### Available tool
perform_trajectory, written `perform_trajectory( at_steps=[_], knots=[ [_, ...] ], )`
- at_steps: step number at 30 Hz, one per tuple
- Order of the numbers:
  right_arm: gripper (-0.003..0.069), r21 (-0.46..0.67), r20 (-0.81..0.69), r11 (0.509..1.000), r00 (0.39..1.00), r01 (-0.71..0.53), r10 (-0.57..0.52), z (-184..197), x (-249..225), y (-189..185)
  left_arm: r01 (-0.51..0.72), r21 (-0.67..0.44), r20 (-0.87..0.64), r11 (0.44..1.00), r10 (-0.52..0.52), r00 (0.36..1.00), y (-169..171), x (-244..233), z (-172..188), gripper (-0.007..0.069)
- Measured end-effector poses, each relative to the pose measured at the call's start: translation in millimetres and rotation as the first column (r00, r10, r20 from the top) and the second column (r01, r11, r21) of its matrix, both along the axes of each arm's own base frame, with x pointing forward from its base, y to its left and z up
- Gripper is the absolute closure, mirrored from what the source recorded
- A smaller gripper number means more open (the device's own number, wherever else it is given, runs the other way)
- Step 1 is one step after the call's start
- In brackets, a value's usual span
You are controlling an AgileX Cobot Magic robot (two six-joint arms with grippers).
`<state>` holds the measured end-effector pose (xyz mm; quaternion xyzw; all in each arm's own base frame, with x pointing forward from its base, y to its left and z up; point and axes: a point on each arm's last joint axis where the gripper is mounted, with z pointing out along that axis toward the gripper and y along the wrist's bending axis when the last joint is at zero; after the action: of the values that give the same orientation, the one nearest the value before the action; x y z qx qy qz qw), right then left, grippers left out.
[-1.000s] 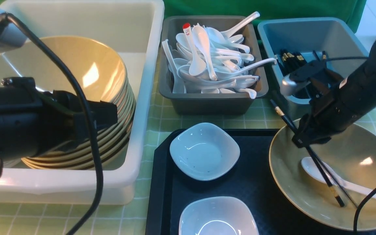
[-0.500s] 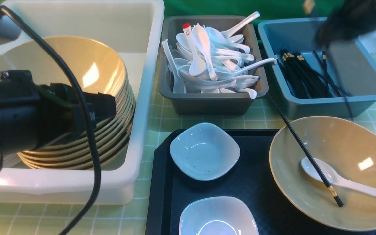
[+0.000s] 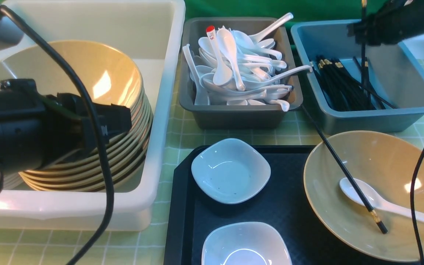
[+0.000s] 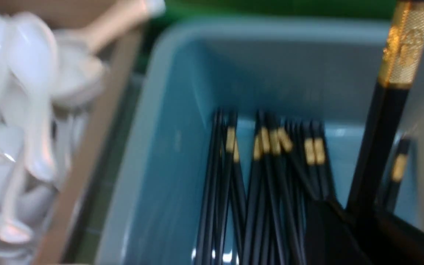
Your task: On green table put chopsticks spoon bowls plates into blue grey white boxes.
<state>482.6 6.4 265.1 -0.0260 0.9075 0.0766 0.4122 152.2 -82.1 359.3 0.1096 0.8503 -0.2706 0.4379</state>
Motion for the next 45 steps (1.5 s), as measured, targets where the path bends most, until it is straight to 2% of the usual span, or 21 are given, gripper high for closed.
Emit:
perform_trajectory(
  at_steps=[4, 6, 7, 8, 13, 14, 16, 19, 22, 23, 28, 34, 37, 40, 42, 45],
  knots=[
    [0.0431, -0.016, -0.018, 0.999, 0.999, -0.033, 0.033, 8, -6, 1, 0.003, 0.002, -0.004, 1.0, -0.003, 1.0, 0, 0, 0, 0.0626],
    [0.0346, -0.026, -0.033, 0.997, 0.997, -0.077, 0.076, 34, -23, 3, 0.004, 0.002, -0.006, 1.0, -0.004, 1.0, 0, 0, -1, 0.0626],
    [0.0346, -0.028, -0.04, 0.996, 0.996, -0.081, 0.08, 34, -24, 3, 0.004, 0.002, -0.006, 1.0, -0.004, 1.0, 0, 0, -1, 0.0626],
    [0.0312, -0.049, -0.043, 0.991, 0.992, -0.125, 0.123, 54, -38, 4, 0.005, 0.003, -0.008, 1.0, -0.005, 1.0, 0, -1, -1, 0.0626],
    [0.0281, -0.143, -0.047, 0.939, 0.95, -0.312, 0.308, 116, -95, 11, 0.01, 0.006, -0.017, 1.0, -0.01, 1.0, 0, -1, -1, 0.0626],
    [0.0279, -0.166, -0.031, 0.914, 0.928, -0.371, 0.371, 130, -114, 17, 0.012, 0.007, -0.02, 1.0, -0.012, 1.0, 0, -2, -2, 0.0626],
    [0.0279, -0.163, -0.027, 0.876, 0.889, -0.454, 0.456, 136, -139, 29, 0.015, 0.009, -0.025, 1.0, -0.015, 1.0, -1, -2, -2, 0.0626],
    [0.0278, -0.126, -0.069, 0.845, 0.855, -0.519, 0.515, 121, -158, 42, 0.016, 0.009, -0.026, 1.0, -0.016, 1.0, -1, -2, -2, 0.0626],
    [0.0278, -0.055, -0.197, 0.813, 0.804, -0.58, 0.561, 74, -176, 56, 0.019, 0.011, -0.031, 1.0, -0.018, 0.999, -1, -2, -2, 0.0626],
    [0.0278, -0.028, -0.274, 0.797, 0.772, -0.603, 0.574, 38, -184, 63, 0.023, 0.014, -0.038, 1.0, -0.023, 0.999, -1, -3, -3, 0.0626],
    [0.0278, -0.02, -0.355, 0.792, 0.745, -0.61, 0.564, -16, -189, 69, 0.026, 0.015, -0.042, 1.0, -0.025, 0.999, -1, -3, -3, 0.0626],
    [0.0278, -0.019, -0.398, 0.804, 0.742, -0.594, 0.539, -51, -174, 70, 0.028, 0.014, -0.045, 1.0, -0.027, 0.999, -1, -3, -3, 0.0626],
    [0.0318, -0.006, -0.429, 0.805, 0.729, -0.593, 0.534, -66, -169, 71, 0.037, 0.003, -0.062, 0.999, -0.037, 0.997, -2, -5, -4, 0.0626],
    [0.0408, 0.007, -0.443, 0.801, 0.717, -0.598, 0.539, -68, -171, 71, 0.041, -0.01, -0.073, 0.999, -0.042, 0.996, -3, -5, -4, 0.0626],
    [0.0547, 0.035, -0.46, 0.789, 0.691, -0.613, 0.557, -62, -171, 72, 0.043, -0.018, -0.077, 0.999, -0.044, 0.996, -3, -6, -4, 0.0626],
    [0.0594, 0.065, -0.472, 0.781, 0.671, -0.621, 0.572, -50, -170, 70, 0.044, -0.018, -0.078, 0.999, -0.045, 0.996, -3, -6, -4, 0.0626]
  ],
)
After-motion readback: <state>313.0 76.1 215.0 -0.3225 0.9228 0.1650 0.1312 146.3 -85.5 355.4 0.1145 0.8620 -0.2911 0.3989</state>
